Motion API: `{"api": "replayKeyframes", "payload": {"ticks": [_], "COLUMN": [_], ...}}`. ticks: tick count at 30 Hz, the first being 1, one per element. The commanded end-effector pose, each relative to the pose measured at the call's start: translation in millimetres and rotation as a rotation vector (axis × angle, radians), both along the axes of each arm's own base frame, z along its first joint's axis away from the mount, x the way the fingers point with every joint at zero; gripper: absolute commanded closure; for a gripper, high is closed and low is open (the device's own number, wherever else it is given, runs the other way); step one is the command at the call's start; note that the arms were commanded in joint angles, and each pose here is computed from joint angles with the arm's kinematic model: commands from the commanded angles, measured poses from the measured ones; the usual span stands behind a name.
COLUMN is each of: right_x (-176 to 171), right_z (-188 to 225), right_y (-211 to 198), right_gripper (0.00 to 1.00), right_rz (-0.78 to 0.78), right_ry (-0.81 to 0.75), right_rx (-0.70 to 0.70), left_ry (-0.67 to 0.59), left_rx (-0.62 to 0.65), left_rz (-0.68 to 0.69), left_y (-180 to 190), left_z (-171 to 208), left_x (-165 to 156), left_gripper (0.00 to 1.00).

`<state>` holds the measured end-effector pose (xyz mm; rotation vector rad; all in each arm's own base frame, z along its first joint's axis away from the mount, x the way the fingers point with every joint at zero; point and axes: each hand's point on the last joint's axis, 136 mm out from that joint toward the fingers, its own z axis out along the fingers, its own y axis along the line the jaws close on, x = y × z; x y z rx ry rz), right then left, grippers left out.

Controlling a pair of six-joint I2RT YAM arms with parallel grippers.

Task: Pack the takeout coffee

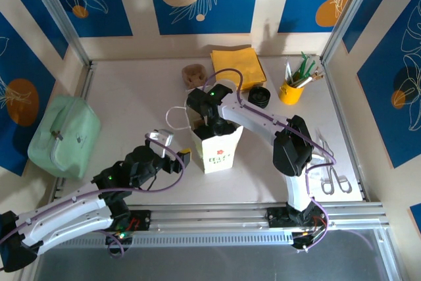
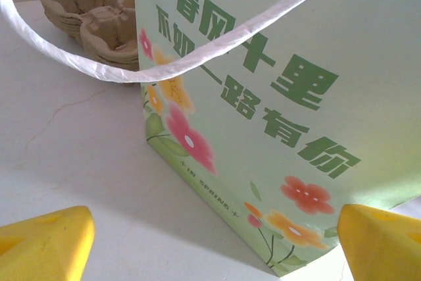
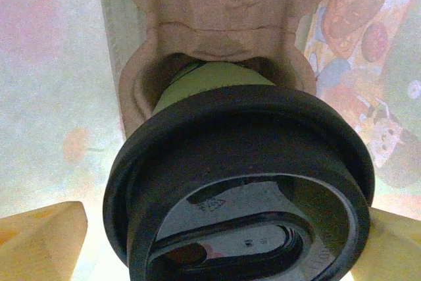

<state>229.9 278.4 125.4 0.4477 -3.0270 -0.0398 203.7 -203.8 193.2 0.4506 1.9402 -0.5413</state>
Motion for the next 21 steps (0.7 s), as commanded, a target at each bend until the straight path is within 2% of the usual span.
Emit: {"api": "replayKeyframes", "payload": {"ticks": [1,21], "right_x": [-0.8,-0.5], "right_z": [5.1,35.1], "right_y": [2.5,1.7], "right_gripper": [0.02,0.02], "right_rz": [0.001,0.004], "right_ry": [-0.008,-0.083], "right_rx": [0.026,0.053], "left_ry": [-0.011,-0.014], "left_rx": [0.001,-0.004], "left_rz": [0.009,0.009], "left_y": [1.9,1.3], "left_z": [0.3,1.9], "left_x": [0.0,0.4], "left_gripper": [0.05,0.05]}}
